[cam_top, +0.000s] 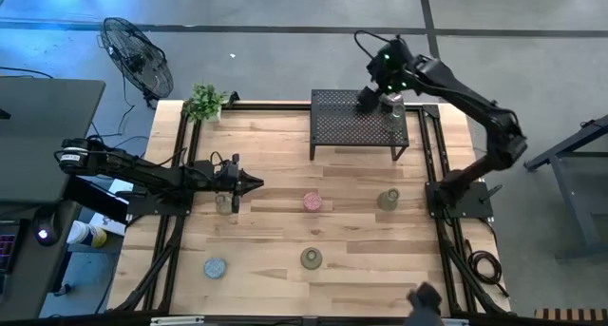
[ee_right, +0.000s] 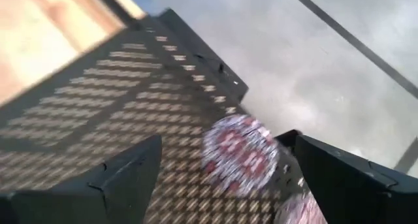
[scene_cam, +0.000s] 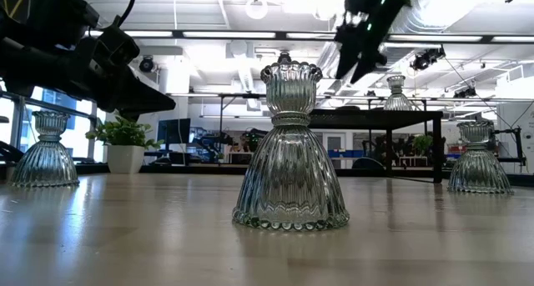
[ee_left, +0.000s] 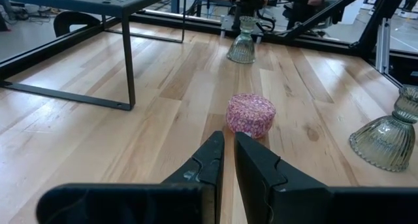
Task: Pick & Place candle stick holders
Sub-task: Put the green glass candle holder on the shelf
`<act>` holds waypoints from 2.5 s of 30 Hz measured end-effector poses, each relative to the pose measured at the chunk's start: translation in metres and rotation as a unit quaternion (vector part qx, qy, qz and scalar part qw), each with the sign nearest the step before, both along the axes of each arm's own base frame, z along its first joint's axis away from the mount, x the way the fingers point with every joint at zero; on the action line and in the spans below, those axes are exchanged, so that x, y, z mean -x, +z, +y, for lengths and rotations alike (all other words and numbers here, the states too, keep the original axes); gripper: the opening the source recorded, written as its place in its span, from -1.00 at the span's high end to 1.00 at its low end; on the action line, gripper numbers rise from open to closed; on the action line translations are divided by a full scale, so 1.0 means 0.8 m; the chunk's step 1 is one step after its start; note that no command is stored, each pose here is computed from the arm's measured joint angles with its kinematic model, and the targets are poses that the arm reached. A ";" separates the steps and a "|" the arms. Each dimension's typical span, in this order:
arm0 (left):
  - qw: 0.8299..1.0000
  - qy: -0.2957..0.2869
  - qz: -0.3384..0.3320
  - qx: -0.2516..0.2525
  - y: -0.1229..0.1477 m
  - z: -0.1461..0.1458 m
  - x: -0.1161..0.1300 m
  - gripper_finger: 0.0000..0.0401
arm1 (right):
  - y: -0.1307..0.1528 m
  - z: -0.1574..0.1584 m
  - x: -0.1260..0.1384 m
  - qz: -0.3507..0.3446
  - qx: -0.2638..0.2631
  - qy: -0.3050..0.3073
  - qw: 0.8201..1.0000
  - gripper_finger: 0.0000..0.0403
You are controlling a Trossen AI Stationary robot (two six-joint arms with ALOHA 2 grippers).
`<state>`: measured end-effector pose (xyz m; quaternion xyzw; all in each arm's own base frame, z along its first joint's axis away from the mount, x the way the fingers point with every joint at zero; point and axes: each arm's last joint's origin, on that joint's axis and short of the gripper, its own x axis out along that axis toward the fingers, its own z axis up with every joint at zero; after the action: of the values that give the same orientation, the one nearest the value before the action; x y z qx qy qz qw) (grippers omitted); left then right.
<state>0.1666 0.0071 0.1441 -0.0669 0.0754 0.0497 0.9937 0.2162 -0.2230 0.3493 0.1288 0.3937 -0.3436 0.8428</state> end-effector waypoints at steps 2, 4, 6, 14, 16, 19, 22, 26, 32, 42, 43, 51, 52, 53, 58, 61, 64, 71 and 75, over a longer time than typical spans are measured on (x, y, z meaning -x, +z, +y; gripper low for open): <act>1.000 0.002 0.006 -0.001 -0.001 0.000 0.000 0.83 | 0.015 0.029 0.003 -0.008 -0.007 0.017 1.000 -0.62; 1.000 0.003 0.019 0.001 -0.005 0.000 0.001 0.83 | 0.022 0.065 0.001 -0.010 -0.009 0.045 0.999 -0.49; 1.000 0.005 0.021 0.002 -0.005 0.000 0.001 0.83 | 0.019 0.106 -0.002 -0.011 -0.002 0.071 0.997 -0.30; 1.000 0.003 0.019 0.001 -0.005 0.000 0.001 0.83 | -0.040 0.244 0.019 -0.068 -0.001 0.128 0.989 0.80; 1.000 0.002 0.016 0.000 -0.004 0.000 0.001 0.83 | -0.052 0.268 0.029 -0.078 -0.008 0.125 0.989 0.94; 1.000 0.002 0.015 0.000 -0.004 0.000 0.001 0.83 | -0.062 0.298 0.044 -0.082 -0.022 0.114 0.990 0.87; 1.000 0.002 0.015 0.000 -0.004 0.000 0.001 0.83 | -0.071 0.322 0.058 -0.064 -0.028 0.100 0.993 0.84; 1.000 0.002 0.015 0.000 -0.004 0.000 0.001 0.83 | -0.077 0.344 0.073 -0.054 -0.043 0.089 0.994 0.93; 1.000 0.001 0.019 0.000 -0.005 0.000 0.001 0.83 | -0.093 0.358 0.080 -0.053 -0.057 0.055 0.995 0.97; 1.000 0.001 0.026 0.000 -0.006 0.000 0.001 0.83 | -0.131 0.365 0.076 -0.006 -0.096 0.035 0.995 0.58; 1.000 0.001 0.026 0.000 -0.006 0.000 0.001 0.83 | -0.132 0.365 0.076 -0.003 -0.095 0.036 0.995 0.50; 1.000 0.001 0.027 -0.003 -0.006 0.000 0.001 0.83 | -0.136 0.359 0.088 0.041 -0.089 0.009 0.995 -0.15; 1.000 0.001 0.027 -0.004 -0.006 0.000 0.001 0.83 | -0.136 0.358 0.089 0.045 -0.086 0.003 0.995 -0.22; 1.000 0.001 0.027 -0.004 -0.006 0.000 0.001 0.83 | -0.136 0.356 0.091 0.051 -0.083 -0.005 0.995 -0.28; 1.000 0.001 0.027 -0.004 -0.006 0.000 0.001 0.83 | -0.137 0.346 0.087 0.051 -0.081 -0.030 0.995 -0.45; 1.000 0.000 0.027 -0.004 -0.006 0.000 0.001 0.83 | -0.139 0.343 0.081 0.053 -0.090 -0.026 0.994 -0.46; 1.000 -0.006 0.026 -0.003 -0.006 0.000 0.001 0.83 | -0.162 0.338 0.081 0.080 -0.102 -0.028 0.991 -0.45; 1.000 -0.008 0.027 -0.008 -0.006 -0.001 0.001 0.83 | -0.204 0.334 0.082 0.081 -0.127 -0.018 0.988 -0.45; 1.000 -0.008 0.027 -0.009 -0.006 -0.001 0.001 0.83 | -0.206 0.334 0.082 0.078 -0.128 -0.017 0.988 -0.41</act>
<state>0.1659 0.0067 0.1393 -0.0558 0.1020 0.0439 0.9922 0.1506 0.0441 0.1844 0.2153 0.4971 -0.3138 0.7797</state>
